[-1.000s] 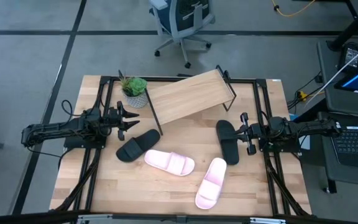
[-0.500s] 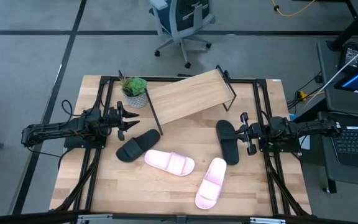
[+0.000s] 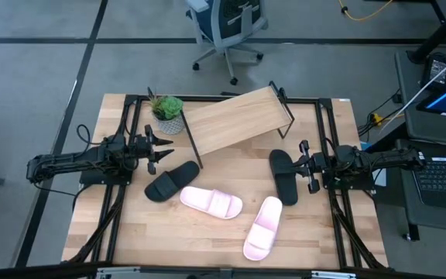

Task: Pick and place slides into the shelf
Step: Put the left pink slide on the shelf

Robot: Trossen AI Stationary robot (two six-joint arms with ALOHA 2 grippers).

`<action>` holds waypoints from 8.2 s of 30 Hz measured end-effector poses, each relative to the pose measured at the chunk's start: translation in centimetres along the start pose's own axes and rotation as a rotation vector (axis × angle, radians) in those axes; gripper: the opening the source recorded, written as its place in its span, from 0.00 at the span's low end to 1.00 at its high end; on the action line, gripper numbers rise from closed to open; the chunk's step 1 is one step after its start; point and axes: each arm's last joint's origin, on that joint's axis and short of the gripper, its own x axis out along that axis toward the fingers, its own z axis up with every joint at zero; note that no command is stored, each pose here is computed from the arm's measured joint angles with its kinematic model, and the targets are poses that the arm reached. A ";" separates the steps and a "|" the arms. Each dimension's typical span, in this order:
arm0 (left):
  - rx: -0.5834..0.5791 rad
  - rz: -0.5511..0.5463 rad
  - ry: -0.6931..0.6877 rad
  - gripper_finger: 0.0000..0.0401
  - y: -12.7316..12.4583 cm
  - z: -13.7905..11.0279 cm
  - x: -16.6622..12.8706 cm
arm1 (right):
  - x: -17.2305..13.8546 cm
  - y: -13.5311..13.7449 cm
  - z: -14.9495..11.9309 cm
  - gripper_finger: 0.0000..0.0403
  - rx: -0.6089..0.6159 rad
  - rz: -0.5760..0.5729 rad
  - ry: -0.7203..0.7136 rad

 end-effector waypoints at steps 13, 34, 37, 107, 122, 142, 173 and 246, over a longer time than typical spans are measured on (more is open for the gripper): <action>0.004 0.000 -0.001 0.35 0.0 0.0 0.0 | 0.0 0.0 0.0 0.02 0.000 0.000 -0.001; -0.002 0.018 -0.009 0.35 0.1 0.1 0.0 | 0.0 0.0 -0.8 0.02 -0.028 0.004 0.083; -0.003 0.017 -0.009 0.34 0.1 0.1 0.0 | 0.0 0.0 -0.8 0.02 -0.027 0.004 0.081; -0.056 -0.392 0.054 0.00 -3.6 6.5 3.8 | 0.0 0.2 0.0 0.02 -0.075 0.053 -0.003; -0.105 -0.386 0.304 0.00 -8.2 7.7 7.8 | -0.1 0.6 -0.1 0.02 0.006 0.196 0.005; -0.230 -0.320 0.575 0.00 -12.1 7.8 11.6 | -0.1 0.6 -0.1 0.02 0.000 0.222 0.010; -0.108 -0.349 0.571 0.00 -12.1 7.4 11.8 | -0.1 0.6 0.4 0.02 -0.088 0.216 -0.057; -0.426 -0.203 0.793 0.00 -13.2 3.6 13.3 | -0.1 0.6 0.2 0.02 -0.004 0.219 -0.029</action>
